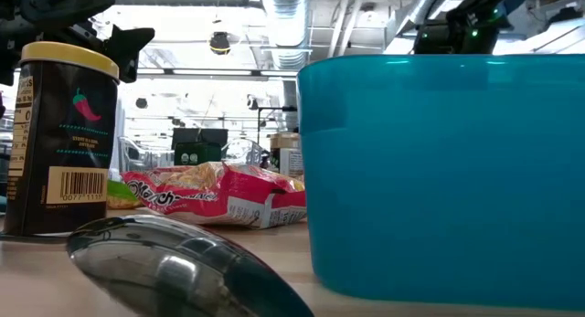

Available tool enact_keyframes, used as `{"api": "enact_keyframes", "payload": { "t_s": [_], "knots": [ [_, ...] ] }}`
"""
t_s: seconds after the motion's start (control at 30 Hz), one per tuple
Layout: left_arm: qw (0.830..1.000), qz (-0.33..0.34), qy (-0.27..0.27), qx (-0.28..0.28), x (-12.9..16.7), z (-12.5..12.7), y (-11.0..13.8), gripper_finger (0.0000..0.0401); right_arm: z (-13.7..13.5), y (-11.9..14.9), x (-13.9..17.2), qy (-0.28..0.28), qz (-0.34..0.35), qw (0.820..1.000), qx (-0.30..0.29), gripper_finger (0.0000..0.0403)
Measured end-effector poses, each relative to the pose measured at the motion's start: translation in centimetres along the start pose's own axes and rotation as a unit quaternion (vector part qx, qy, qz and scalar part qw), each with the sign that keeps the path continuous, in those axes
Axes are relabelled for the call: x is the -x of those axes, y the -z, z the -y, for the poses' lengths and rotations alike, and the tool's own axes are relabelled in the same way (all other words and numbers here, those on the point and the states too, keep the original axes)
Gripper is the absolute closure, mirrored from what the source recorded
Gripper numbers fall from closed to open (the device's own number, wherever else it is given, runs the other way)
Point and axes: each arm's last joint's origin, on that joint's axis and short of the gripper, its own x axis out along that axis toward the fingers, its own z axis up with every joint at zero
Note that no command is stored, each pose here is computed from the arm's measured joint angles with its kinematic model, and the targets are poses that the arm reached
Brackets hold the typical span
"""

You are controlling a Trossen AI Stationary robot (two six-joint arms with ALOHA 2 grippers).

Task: Pick & Place Food Item
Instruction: Put the orange seasoning pack into the blue bin

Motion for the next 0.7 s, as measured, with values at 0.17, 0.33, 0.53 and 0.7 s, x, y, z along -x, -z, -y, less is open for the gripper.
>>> {"api": "enact_keyframes", "payload": {
  "t_s": [0.17,0.33,0.53,0.7],
  "knots": [
    [1.0,0.0,0.0,0.0,0.0,0.0,0.0,0.013,-0.14,0.25,0.09,0.001,-0.009,1.0,0.0,0.0294],
    [1.0,0.0,0.0,0.0,0.0,0.0,0.01,0.013,-0.14,0.26,0.09,0.0,-0.009,1.0,0.0,0.0294],
    [1.0,0.0,0.0,0.0,0.0,0.0,0.0,0.013,-0.13,0.31,0.09,0.001,-0.012,1.0,-0.008,0.0294],
    [1.0,0.0,0.0,0.0,0.0,0.0,0.01,0.013,-0.11,0.36,0.09,0.002,-0.014,1.0,-0.011,0.0294]
  ]
}}
